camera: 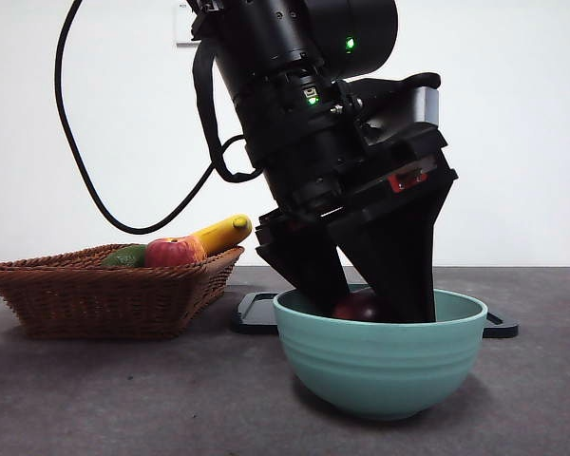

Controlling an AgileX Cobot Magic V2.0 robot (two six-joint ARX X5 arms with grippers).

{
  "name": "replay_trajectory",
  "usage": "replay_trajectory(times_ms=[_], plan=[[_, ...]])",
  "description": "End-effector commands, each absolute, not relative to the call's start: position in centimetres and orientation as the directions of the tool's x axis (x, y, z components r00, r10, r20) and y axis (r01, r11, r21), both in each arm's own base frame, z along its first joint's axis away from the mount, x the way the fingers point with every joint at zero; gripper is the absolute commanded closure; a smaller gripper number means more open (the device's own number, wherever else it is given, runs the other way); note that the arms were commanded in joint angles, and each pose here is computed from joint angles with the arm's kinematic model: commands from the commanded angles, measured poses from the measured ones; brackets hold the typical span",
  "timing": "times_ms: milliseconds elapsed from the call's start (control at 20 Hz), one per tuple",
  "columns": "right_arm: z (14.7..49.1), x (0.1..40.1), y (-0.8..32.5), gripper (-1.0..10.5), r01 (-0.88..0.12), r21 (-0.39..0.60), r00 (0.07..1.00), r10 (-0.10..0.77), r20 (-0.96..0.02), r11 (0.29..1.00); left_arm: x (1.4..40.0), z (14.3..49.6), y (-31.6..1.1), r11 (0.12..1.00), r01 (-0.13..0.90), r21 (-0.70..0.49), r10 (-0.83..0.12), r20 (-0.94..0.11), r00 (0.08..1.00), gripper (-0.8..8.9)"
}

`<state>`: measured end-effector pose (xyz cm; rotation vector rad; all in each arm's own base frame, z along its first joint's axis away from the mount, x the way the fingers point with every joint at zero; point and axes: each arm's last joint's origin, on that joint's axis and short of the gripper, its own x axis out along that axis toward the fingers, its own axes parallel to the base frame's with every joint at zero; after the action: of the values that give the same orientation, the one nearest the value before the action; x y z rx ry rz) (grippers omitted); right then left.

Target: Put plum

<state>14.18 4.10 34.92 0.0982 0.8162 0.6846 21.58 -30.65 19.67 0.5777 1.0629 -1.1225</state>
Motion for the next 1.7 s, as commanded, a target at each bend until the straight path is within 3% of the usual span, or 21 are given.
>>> replay_trajectory(times_ms=[50,250,500,800,1000,1250,1700], plan=[[35.5,14.3,4.2,5.2,-0.539,0.323,0.497,0.603,-0.624,0.778,21.4,20.0,-31.3,0.345,0.931,-0.12,-0.441,-0.896,0.048,4.09],[35.5,14.3,4.2,5.2,-0.54,0.323,0.497,0.603,-0.624,0.778,21.8,22.9,-31.4,0.348,0.931,-0.114,-0.457,-0.887,0.062,4.09],[35.5,14.3,4.2,5.2,-0.54,0.323,0.497,0.603,-0.624,0.778,22.7,28.8,-29.6,0.412,0.906,-0.094,-0.57,-0.802,0.176,4.09],[35.5,14.3,4.2,5.2,-0.54,0.322,0.497,0.603,-0.624,0.778,23.3,36.5,-22.1,0.571,0.816,-0.086,-0.65,-0.655,0.386,4.09],[35.5,14.3,4.2,5.2,-0.54,0.322,0.497,0.603,-0.624,0.778,22.2,39.8,-16.5,0.633,0.767,-0.1,-0.658,-0.591,0.466,4.09],[35.5,14.3,4.2,5.2,-0.541,0.32,0.497,0.603,-0.624,0.777,19.8,38.7,-11.6,0.662,0.731,-0.165,-0.66,-0.591,0.464,4.09],[35.5,14.3,4.2,5.2,-0.541,0.321,0.496,0.603,-0.625,0.777,14.8,30.7,-9.3,0.533,0.748,-0.396,-0.747,-0.635,0.196,4.1]])
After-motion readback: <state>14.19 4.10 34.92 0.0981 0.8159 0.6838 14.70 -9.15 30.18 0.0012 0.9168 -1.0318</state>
